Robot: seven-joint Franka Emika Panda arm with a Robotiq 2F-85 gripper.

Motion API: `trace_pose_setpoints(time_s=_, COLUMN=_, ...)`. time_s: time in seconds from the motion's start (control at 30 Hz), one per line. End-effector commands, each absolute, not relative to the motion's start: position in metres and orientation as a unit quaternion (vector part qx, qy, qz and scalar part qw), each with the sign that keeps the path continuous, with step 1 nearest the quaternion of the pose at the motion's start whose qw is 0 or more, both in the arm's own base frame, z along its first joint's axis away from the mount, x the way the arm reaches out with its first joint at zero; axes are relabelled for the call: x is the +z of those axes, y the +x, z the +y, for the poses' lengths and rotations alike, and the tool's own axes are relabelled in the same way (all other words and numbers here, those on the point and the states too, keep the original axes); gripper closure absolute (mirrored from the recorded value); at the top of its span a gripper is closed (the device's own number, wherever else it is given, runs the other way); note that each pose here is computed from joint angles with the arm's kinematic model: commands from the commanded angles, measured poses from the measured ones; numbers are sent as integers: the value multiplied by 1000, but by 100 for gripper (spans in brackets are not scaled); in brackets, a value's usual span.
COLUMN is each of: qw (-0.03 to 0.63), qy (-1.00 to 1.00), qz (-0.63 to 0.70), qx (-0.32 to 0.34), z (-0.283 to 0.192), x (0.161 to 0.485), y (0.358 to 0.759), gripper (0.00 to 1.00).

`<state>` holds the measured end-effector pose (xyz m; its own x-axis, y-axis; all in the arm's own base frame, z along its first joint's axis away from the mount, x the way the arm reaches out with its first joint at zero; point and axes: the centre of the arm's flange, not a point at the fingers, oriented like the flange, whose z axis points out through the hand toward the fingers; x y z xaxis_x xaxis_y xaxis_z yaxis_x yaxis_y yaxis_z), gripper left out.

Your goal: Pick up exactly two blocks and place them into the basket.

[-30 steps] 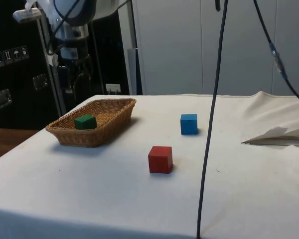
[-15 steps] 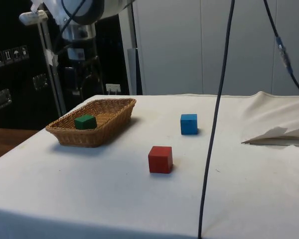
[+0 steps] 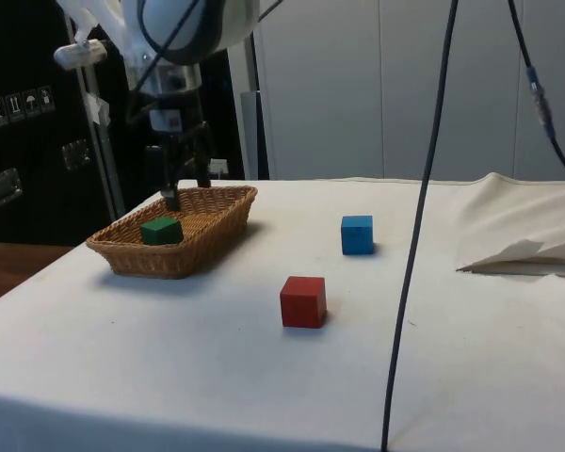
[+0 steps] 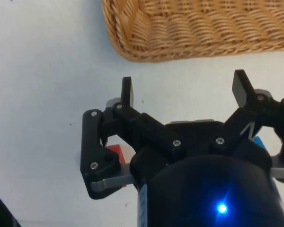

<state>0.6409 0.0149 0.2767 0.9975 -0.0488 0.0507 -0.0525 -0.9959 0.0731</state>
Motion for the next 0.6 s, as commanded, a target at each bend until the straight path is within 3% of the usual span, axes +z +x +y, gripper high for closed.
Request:
trace_pose_setpoints(time_s=0.0, qw=41, qy=998, qz=-25, qx=28, z=15, x=278, y=635, gripper=0)
trace_pose_setpoints(time_s=0.57, qw=26, qy=999, qz=-18, qx=13, z=21, x=274, y=590, gripper=0)
